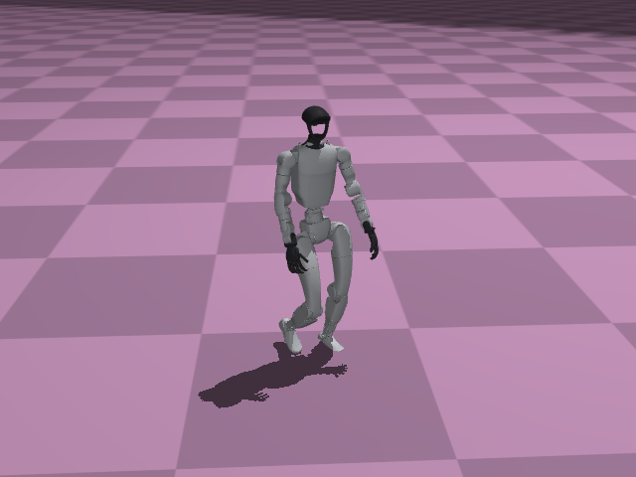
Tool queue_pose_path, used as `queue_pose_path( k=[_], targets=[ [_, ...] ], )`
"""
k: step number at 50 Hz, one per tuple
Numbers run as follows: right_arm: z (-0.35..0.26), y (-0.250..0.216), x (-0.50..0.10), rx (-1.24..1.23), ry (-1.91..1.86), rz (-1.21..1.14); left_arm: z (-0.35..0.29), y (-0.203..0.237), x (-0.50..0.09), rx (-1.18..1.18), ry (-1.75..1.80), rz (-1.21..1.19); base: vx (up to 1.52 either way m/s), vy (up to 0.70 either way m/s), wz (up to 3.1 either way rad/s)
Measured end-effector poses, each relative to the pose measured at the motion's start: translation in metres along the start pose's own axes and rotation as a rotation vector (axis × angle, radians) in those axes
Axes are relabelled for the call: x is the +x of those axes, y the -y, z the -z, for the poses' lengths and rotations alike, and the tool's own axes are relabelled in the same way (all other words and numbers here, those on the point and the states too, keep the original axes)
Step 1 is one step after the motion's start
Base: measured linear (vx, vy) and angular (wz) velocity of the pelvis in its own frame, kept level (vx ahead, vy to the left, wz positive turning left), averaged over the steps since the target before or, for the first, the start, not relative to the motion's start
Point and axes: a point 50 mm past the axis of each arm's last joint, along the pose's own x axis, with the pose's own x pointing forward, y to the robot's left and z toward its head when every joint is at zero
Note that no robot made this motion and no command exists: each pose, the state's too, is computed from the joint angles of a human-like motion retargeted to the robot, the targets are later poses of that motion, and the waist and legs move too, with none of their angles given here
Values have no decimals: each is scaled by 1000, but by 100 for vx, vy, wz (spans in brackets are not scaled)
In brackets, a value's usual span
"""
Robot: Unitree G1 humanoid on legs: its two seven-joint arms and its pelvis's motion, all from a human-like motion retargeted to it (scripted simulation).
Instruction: Walk
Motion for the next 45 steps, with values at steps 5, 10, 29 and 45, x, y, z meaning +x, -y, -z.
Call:
queue_pose_path(
  k=[5, 10, 29, 45],
  targets=[
    [24, -15, -6, 17, -70, -32, -44, -40, 0, -65, 160, -154, 68, -4, 43],
    [49, -30, -13, 22, -160, -59, -70, -56, -5, -94, 284, -226, 66, -11, 32],
    [22, 18, -3, -126, -80, 31, 39, 68, -14, -3, -112, 195, 46, -15, 16],
    [37, -5, -6, -35, -158, -76, -9, 51, -4, -5, 26, 158, 25, -1, 10]
  ],
)
